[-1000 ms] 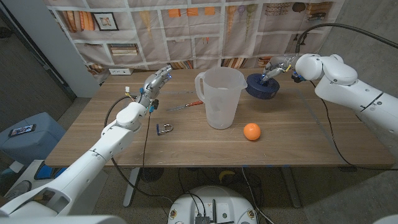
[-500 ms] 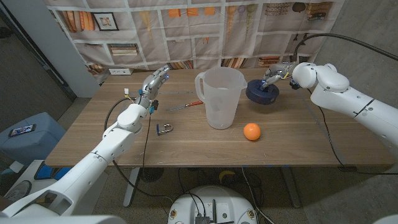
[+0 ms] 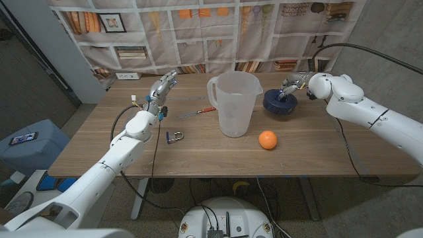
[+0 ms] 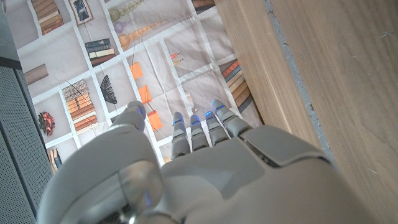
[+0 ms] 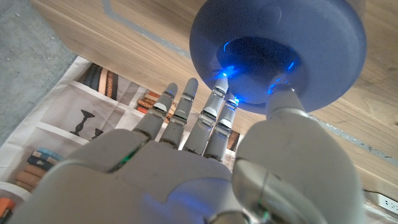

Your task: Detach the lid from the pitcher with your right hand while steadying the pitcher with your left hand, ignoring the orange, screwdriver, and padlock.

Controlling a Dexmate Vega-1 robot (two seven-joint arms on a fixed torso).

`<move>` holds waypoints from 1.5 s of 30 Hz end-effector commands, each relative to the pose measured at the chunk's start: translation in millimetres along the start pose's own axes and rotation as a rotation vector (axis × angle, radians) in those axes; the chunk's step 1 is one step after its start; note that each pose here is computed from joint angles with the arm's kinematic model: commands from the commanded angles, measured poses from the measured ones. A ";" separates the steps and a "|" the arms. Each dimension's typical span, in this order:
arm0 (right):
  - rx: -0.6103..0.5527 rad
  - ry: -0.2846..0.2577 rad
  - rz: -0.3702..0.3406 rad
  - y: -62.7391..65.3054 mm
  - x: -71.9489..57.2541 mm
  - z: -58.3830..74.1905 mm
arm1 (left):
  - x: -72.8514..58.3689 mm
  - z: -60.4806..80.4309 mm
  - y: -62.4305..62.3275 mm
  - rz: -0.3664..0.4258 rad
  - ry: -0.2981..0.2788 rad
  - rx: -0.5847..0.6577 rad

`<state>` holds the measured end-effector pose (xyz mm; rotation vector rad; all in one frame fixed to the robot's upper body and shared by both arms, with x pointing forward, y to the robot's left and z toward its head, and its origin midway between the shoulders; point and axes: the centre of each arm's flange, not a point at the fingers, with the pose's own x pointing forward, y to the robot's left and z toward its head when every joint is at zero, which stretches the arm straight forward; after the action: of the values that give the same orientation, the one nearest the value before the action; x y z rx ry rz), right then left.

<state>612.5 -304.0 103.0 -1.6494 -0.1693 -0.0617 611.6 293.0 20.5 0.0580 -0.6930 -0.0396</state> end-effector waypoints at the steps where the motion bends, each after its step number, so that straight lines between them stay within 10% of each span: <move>1: -0.026 0.027 0.017 10.9 15.5 -0.8 | -3.4 -7.6 3.0 0.035 0.011 -0.018; 45: -0.044 0.057 0.115 19.7 35.2 9.5 | -4.4 -22.7 14.7 0.027 0.067 -0.041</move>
<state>647.8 -299.9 86.8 -1.6927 -0.0630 -0.0462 618.7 305.3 3.9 0.0156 -0.6350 -0.0206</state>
